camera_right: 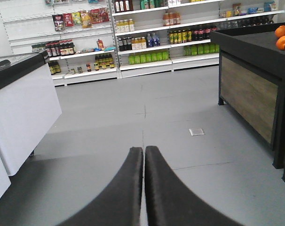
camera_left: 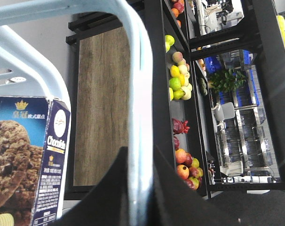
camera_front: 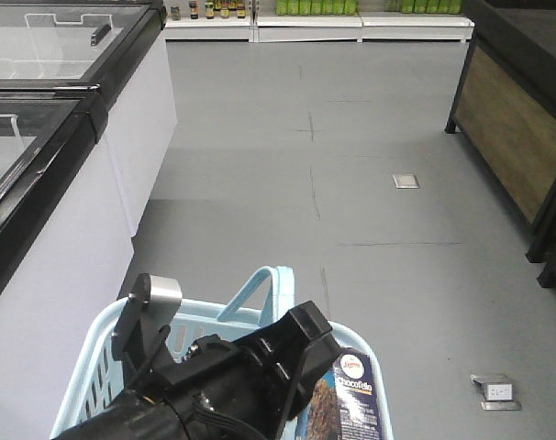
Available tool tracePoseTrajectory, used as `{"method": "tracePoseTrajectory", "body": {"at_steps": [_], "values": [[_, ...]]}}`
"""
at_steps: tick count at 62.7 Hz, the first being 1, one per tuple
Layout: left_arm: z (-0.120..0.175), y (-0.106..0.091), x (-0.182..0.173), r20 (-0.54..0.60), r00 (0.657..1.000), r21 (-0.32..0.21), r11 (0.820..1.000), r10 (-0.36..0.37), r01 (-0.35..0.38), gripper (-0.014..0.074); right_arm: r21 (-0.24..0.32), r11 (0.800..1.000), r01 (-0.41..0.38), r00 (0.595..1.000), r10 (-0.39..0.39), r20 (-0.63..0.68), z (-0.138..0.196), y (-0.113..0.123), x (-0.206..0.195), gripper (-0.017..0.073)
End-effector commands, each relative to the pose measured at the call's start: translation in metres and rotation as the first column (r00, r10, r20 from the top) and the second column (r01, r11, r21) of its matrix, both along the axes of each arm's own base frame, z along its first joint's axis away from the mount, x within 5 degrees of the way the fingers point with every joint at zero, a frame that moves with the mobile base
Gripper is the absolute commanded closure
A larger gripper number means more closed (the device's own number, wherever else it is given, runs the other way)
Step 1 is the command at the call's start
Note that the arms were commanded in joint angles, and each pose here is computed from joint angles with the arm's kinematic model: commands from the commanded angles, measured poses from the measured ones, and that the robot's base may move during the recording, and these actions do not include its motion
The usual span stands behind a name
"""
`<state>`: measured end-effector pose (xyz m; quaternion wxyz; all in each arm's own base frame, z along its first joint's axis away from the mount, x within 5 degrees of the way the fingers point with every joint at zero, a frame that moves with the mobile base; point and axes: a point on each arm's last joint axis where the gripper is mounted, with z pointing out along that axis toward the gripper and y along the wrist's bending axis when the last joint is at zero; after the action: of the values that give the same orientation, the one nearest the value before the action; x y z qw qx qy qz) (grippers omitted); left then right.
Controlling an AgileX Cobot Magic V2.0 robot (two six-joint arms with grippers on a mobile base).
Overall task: Left arm holds basket, right arm returns cookies
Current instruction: 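Lower the held basket to hang low in front of the base, then drive forward toward the drink shelves holding the basket in the left gripper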
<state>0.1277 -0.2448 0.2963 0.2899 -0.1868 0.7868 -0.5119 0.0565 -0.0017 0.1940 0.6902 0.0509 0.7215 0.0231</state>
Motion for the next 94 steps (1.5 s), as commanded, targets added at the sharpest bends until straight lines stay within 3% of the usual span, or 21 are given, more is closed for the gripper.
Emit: {"method": "tracePoseTrajectory", "body": {"at_steps": [1, 94], "values": [[0.0226, 0.0042, -0.0017, 0.074, 0.997, -0.054, 0.999, 0.007, -0.003, 0.0600, -0.004, 1.000, 0.012, 0.996, -0.011, 0.084, 0.0062, -0.0009, -0.0010, 0.0568], [0.0225, 0.0039, -0.0022, 0.072, 0.997, -0.054, 0.999, 0.002, 0.002, 0.0600, -0.004, 1.000, 0.012, 0.996, -0.011, 0.084, 0.0062, -0.0009, -0.0010, 0.0568]]}}
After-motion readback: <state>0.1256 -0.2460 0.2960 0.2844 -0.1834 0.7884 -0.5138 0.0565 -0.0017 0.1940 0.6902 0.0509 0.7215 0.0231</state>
